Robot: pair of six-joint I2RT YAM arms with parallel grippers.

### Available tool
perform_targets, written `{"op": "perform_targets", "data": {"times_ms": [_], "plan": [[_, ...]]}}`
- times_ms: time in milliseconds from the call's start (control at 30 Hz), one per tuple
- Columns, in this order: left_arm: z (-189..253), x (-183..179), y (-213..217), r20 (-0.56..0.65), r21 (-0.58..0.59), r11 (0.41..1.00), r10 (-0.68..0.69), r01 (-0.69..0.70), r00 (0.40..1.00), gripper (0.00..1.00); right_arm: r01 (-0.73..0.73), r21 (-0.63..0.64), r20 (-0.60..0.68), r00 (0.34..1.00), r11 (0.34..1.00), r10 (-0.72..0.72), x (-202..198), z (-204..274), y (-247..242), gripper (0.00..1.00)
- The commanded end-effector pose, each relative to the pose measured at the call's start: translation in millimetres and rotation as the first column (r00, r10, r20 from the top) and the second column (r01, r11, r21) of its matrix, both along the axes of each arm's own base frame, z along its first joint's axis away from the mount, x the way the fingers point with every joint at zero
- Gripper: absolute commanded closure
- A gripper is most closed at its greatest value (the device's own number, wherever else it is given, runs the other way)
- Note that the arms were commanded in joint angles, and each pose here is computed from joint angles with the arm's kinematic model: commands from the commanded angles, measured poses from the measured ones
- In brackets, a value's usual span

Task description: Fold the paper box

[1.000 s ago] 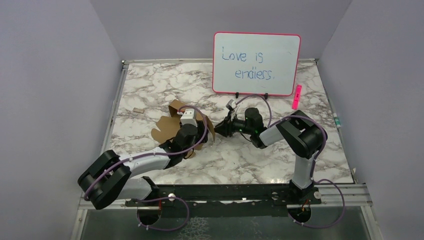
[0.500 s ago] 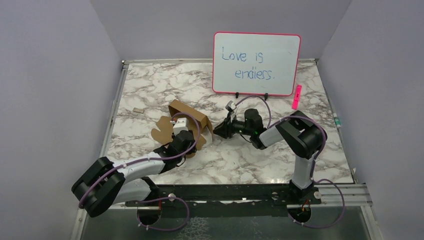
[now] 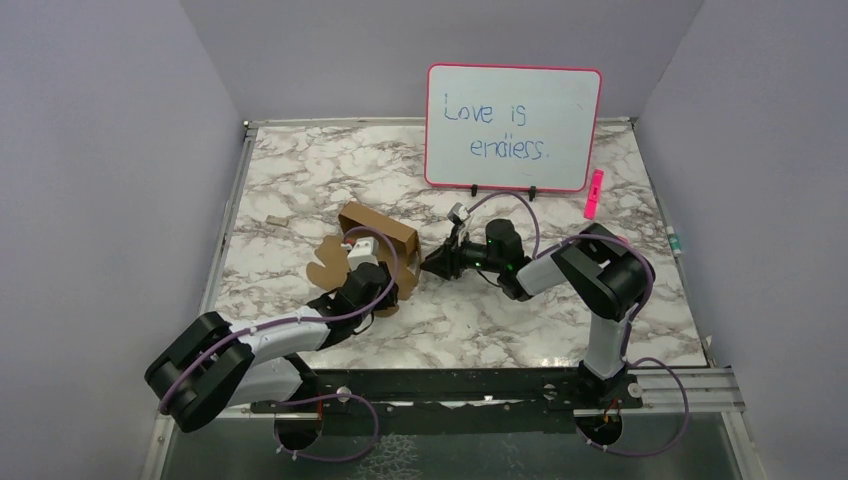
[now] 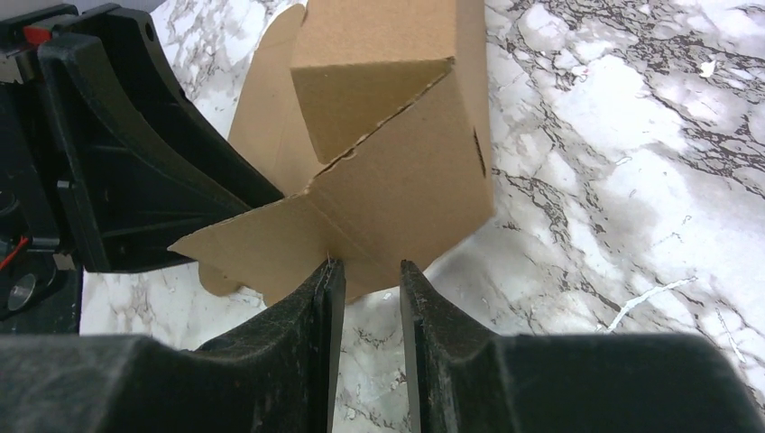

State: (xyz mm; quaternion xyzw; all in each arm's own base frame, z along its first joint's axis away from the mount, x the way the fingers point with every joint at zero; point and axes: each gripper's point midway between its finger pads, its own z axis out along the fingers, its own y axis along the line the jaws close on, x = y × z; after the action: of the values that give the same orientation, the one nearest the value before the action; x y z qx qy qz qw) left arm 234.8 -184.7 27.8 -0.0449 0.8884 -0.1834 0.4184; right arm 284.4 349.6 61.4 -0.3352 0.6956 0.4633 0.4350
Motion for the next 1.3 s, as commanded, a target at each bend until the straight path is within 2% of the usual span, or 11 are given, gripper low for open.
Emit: {"op": "perform_targets", "data": {"times_ms": [0, 267, 500, 933, 1100, 1267], "plan": [[-9.6, -17.0, -20.7, -0.064, -0.072, 0.995, -0.08, 0.075, 0.995, 0.62, 0.03, 0.033, 0.025, 0.999, 0.999, -0.03, 5.3, 17.5, 5.8, 0.66], [-9.6, -22.6, -35.1, -0.068, -0.065, 0.992, -0.115, 0.111, 0.991, 0.62, 0.051, 0.012, 0.017, 0.999, 0.999, -0.051, 10.0, 14.1, 5.9, 0.66], [8.0, -21.4, -43.9, -0.029, -0.055, 0.988, -0.148, 0.146, 0.989, 0.61, 0.067, 0.006, 0.041, 0.997, 0.998, -0.067, 10.5, 3.3, 1.8, 0.66], [81.7, -17.9, -36.1, 0.088, 0.013, 0.975, -0.221, 0.221, 0.971, 0.39, 0.029, 0.014, 0.116, 0.993, 0.999, -0.03, 14.3, 8.4, 7.7, 0.64], [121.7, 9.2, -11.9, 0.162, 0.086, 0.987, -0.151, 0.138, 0.975, 0.35, 0.026, 0.008, 0.123, 0.992, 1.0, -0.027, 15.9, 8.2, 8.5, 0.64], [143.7, 43.4, 17.6, 0.195, 0.065, 0.998, 0.008, -0.022, 0.981, 0.27, 0.023, 0.01, 0.126, 0.992, 1.0, -0.024, 16.9, 8.9, 10.2, 0.63]]}}
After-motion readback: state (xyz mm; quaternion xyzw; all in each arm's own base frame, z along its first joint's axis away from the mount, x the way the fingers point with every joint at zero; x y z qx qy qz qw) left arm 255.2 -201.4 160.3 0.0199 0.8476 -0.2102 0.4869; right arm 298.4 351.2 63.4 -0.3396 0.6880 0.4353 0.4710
